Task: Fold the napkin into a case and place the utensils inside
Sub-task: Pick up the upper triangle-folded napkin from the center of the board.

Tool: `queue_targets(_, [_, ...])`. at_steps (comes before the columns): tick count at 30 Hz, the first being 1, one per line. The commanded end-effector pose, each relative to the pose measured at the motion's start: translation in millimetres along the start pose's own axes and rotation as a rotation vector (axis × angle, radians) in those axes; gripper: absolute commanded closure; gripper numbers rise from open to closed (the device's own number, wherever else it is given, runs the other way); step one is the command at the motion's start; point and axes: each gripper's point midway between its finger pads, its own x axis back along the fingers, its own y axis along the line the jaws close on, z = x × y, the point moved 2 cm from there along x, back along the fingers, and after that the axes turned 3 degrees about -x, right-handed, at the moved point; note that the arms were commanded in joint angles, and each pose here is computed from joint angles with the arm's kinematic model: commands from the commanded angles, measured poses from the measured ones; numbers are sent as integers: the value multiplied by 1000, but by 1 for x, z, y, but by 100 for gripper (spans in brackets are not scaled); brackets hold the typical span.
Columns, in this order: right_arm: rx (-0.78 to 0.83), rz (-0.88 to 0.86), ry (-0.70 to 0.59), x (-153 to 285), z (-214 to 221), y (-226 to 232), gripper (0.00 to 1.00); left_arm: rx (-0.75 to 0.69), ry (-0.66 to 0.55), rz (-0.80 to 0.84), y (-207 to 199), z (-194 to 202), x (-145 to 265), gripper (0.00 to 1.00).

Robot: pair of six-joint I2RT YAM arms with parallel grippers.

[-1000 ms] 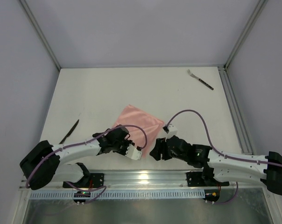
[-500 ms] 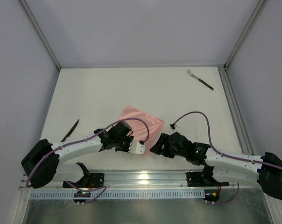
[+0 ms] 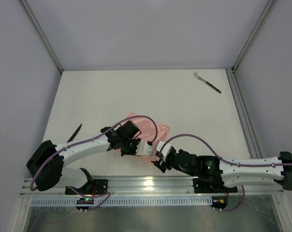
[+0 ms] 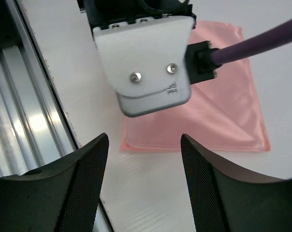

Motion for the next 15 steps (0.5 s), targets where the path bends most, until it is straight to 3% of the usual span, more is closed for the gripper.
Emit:
queue_targets(1, [318,54,-92,9,-22,-14,34,35,-39,14,6,-17,10,100])
queue_targets(7, [402,30,-90,33,-10,-25,34,52,-47,6,15,-19,17,100])
queue_targets(10, [427,-5,-150,26,-10,-12,31,58,-44,21,14,-19,15,100])
queue_targets(15, [587,32,-57,-7,3,5,30,75,-46,43,12,-20,12,100])
